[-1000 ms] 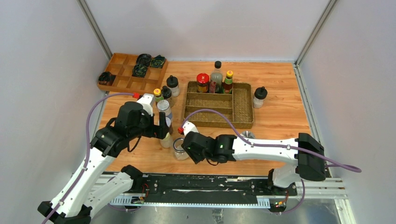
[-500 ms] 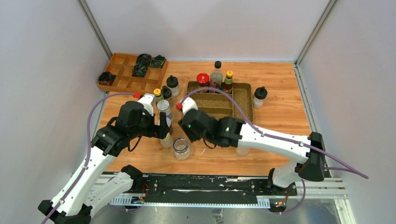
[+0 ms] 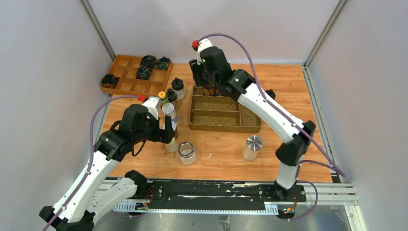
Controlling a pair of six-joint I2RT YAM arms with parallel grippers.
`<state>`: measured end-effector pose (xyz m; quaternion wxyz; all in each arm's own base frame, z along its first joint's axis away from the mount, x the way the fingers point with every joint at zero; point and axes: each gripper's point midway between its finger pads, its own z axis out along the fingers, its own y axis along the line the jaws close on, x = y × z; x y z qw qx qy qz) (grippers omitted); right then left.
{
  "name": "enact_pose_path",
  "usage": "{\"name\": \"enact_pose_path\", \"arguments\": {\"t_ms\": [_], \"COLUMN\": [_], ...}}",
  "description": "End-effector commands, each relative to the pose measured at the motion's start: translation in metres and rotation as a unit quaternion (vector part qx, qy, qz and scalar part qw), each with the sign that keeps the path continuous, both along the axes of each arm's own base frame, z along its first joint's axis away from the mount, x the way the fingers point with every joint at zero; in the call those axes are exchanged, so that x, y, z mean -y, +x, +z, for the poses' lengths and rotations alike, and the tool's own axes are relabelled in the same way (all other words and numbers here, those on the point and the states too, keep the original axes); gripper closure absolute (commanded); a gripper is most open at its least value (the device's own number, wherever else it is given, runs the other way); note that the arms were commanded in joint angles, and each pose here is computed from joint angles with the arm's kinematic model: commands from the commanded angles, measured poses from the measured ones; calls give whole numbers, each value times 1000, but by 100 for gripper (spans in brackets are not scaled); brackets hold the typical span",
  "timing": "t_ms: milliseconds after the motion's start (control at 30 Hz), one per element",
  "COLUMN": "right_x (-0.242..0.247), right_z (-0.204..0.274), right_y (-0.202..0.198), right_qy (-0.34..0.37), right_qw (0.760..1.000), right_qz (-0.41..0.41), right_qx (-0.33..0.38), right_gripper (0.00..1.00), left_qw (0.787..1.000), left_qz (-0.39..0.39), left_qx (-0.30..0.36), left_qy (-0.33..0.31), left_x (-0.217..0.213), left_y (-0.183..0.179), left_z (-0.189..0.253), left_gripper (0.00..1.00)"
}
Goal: Organize the condiment bottles
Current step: Place the bottle in the storage box.
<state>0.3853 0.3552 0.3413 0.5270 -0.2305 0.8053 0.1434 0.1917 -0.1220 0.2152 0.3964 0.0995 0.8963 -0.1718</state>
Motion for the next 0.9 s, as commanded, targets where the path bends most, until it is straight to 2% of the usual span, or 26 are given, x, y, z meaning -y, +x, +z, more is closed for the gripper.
{"name": "enact_pose_path", "arguments": {"t_ms": [0, 367, 867], "right_x": [-13, -16, -26], "right_z": [-12, -69, -129], "right_y": [31, 93, 124], "right_qy": [-17, -15, -1], "right_qw": [999, 999, 997], "right_qz": [35, 25, 49], "right_qx": [-5, -29, -65], "right_gripper": [63, 63, 63], "left_qw": [1000, 1000, 1000], "left_qz": [-9, -13, -16], "left_qx": [4, -4, -10], "left_qy": [-8, -7, 1], "left_x": [0, 0, 1], "left_y": [-6, -8, -7], "left_z": [6, 0, -3], "left_gripper": [1, 1, 1]}}
